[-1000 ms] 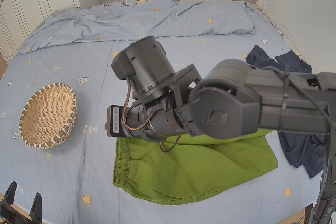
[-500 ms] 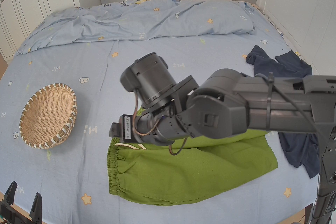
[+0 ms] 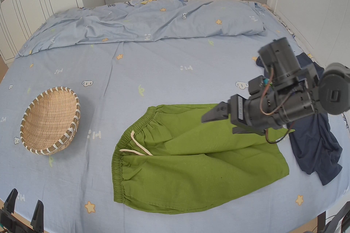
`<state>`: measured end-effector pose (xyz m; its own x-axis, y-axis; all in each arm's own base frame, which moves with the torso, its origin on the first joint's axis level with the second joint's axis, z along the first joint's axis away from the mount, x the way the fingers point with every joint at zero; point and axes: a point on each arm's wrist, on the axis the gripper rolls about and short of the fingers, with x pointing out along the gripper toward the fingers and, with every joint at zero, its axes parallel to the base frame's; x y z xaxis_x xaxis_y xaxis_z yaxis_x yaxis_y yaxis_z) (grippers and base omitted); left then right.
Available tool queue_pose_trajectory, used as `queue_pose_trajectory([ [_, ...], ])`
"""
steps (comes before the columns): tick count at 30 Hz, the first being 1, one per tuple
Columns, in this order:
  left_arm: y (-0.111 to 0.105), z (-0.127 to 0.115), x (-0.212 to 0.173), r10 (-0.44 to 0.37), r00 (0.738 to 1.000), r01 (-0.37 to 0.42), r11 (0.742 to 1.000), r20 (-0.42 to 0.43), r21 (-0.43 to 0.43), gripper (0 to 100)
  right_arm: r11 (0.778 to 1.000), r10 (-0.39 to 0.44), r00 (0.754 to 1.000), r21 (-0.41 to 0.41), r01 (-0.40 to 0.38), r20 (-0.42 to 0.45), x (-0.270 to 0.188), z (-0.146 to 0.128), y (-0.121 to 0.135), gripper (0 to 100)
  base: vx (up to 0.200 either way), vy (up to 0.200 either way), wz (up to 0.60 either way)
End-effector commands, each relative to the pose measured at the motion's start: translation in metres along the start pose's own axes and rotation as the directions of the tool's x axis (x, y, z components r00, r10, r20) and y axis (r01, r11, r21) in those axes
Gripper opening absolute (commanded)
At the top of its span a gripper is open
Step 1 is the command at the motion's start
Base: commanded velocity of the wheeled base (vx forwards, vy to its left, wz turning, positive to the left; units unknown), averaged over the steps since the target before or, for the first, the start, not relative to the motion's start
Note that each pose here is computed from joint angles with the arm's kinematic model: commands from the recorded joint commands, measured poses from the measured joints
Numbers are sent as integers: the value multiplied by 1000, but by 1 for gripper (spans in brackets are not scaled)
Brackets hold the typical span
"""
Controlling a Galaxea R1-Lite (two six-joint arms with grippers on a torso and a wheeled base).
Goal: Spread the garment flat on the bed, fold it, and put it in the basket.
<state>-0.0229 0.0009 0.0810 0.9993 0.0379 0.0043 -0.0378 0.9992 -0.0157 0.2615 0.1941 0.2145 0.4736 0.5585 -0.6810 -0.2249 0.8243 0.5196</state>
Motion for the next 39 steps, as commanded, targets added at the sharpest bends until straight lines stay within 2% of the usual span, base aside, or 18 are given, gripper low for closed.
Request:
queue_pose_trajectory([
  [1,0,-5,0,-1,1000,1,1000,-1,5,100,981,-5,985,191,-29,175,-68,-76,-122,100,0,0,0],
  [7,0,-4,0,3,1000,-4,1000,7,26,100,981,-14,973,193,-31,229,-61,-107,-147,100,0,0,0],
  [9,0,9,-3,-2,998,1,1000,69,21,100,981,-23,975,192,-21,222,-61,-110,-149,100,0,0,0],
  [10,0,50,-19,-25,975,29,999,221,-15,100,983,-25,977,184,-15,214,-60,-113,-150,100,0,0,0],
  [11,0,77,-28,-54,963,74,995,265,-65,100,983,-26,977,181,-13,211,-60,-113,-151,100,0,0,0],
  [12,0,77,-28,-54,963,74,995,265,-65,100,983,-26,977,181,-13,211,-60,-113,-151,100,0,0,0],
  [13,0,101,-28,-144,970,173,975,196,-138,100,984,-22,979,178,-15,201,-58,-114,-150,100,0,0,0],
  [15,-1,109,-17,-265,963,270,942,49,-202,100,984,-19,983,180,-14,180,-57,-119,-151,100,0,0,0],
  [16,-3,109,-9,-336,941,318,917,-35,-242,100,984,-23,985,181,-8,173,-56,-121,-152,100,0,0,0],
  [19,-11,106,22,-531,820,413,807,-215,-423,100,983,-33,986,185,3,161,-56,-126,-157,100,0,0,0],
  [22,-22,98,52,-637,709,371,702,-302,-608,100,978,-46,987,207,13,153,-57,-129,-162,100,0,0,0],
  [26,-38,72,94,-712,599,321,632,-366,-705,100,977,15,992,208,-41,125,-55,-129,-163,100,0,0,0],
  [27,-39,69,96,-716,592,319,630,-370,-708,100,977,20,992,208,-45,121,-55,-129,-163,100,0,0,0],
  [29,-47,44,116,-745,525,302,615,-411,-729,100,975,44,994,213,-65,100,-52,-129,-164,100,0,0,0],
  [30,-47,43,116,-745,523,299,615,-414,-730,100,975,45,994,214,-65,99,-52,-129,-164,100,0,0,0],
  [31,-52,28,130,-756,474,269,613,-452,-743,100,973,41,996,222,-59,83,-48,-128,-166,100,0,0,0],
  [32,-54,21,137,-756,454,250,617,-472,-746,100,973,39,997,225,-54,72,-45,-127,-167,100,0,0,0],
  [39,-62,-33,166,-718,302,259,695,-627,-671,100,986,41,998,160,-48,49,-26,-121,-173,100,0,0,0],
])
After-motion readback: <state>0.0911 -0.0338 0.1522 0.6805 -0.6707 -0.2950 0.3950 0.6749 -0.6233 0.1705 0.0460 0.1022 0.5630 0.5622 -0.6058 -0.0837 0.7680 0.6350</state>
